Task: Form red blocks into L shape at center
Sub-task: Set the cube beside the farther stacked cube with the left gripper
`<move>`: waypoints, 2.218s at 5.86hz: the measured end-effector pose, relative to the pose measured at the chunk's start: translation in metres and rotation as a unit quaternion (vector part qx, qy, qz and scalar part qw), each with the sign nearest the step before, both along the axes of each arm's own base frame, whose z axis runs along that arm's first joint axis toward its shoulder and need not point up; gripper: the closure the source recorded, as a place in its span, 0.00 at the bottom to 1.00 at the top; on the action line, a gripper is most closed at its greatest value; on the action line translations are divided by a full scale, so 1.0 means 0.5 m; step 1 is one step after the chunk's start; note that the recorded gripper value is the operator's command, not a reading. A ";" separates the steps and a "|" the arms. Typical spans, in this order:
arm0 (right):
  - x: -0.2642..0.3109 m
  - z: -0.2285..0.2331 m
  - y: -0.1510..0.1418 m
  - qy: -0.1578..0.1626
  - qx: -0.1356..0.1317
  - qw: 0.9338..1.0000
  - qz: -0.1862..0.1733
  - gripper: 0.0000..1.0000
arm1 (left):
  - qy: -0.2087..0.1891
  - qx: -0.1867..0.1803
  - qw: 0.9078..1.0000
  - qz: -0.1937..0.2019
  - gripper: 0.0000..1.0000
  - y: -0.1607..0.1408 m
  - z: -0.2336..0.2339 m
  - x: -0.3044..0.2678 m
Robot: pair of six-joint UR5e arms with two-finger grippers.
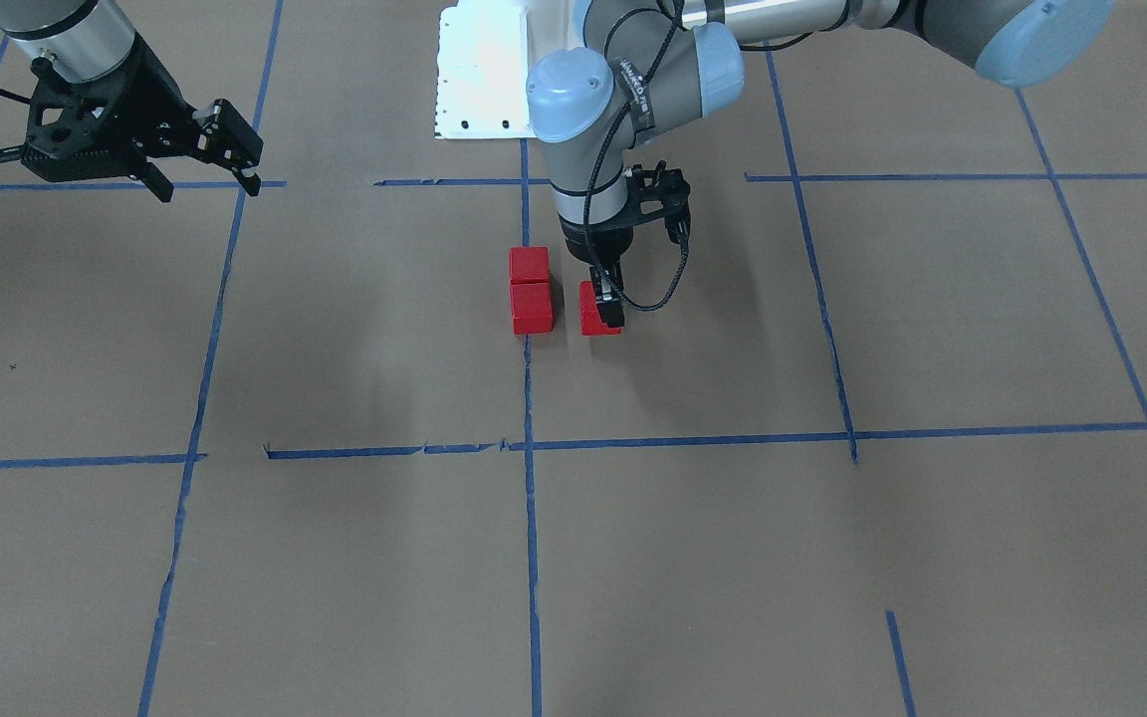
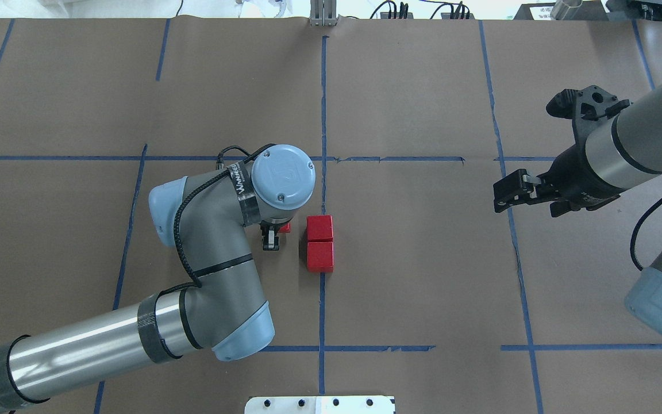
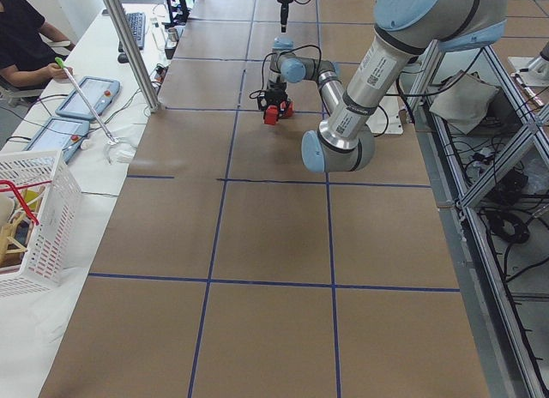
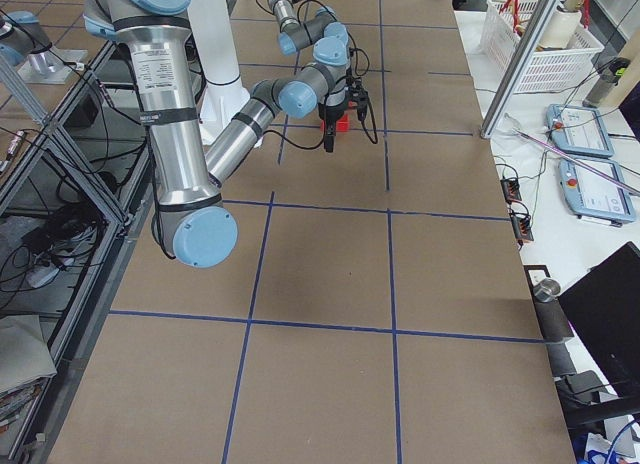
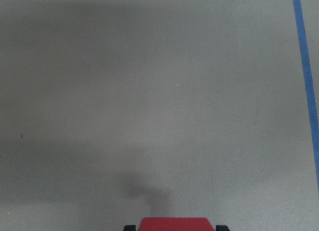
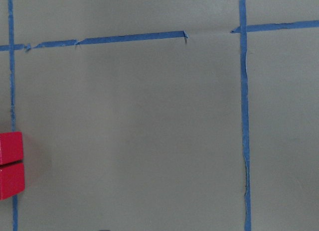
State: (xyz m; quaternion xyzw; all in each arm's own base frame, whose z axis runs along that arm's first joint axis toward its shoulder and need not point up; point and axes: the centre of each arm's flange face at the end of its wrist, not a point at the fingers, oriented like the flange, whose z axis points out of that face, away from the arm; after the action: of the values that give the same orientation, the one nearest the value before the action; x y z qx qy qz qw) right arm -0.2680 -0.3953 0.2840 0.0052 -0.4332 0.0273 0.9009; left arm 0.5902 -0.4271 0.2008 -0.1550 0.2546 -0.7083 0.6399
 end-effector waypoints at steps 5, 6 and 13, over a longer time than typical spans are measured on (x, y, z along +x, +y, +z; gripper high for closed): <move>-0.001 0.004 -0.001 0.002 -0.001 1.000 0.000 0.00 | 0.005 -0.007 1.000 0.009 0.92 0.035 -0.027 0.050; -0.001 0.005 -0.001 0.002 -0.002 1.000 0.000 0.00 | 0.006 -0.013 1.000 0.000 0.92 0.032 -0.030 0.057; -0.001 0.007 -0.001 0.004 -0.003 1.000 0.000 0.00 | 0.006 -0.014 1.000 -0.002 0.00 0.030 -0.026 0.062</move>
State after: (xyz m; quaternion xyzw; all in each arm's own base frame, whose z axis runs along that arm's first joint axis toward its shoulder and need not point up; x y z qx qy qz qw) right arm -0.2687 -0.3960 0.2875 0.0031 -0.4299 0.0289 0.9024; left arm 0.6210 -0.4119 0.1876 -0.1679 0.2485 -0.7124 0.6344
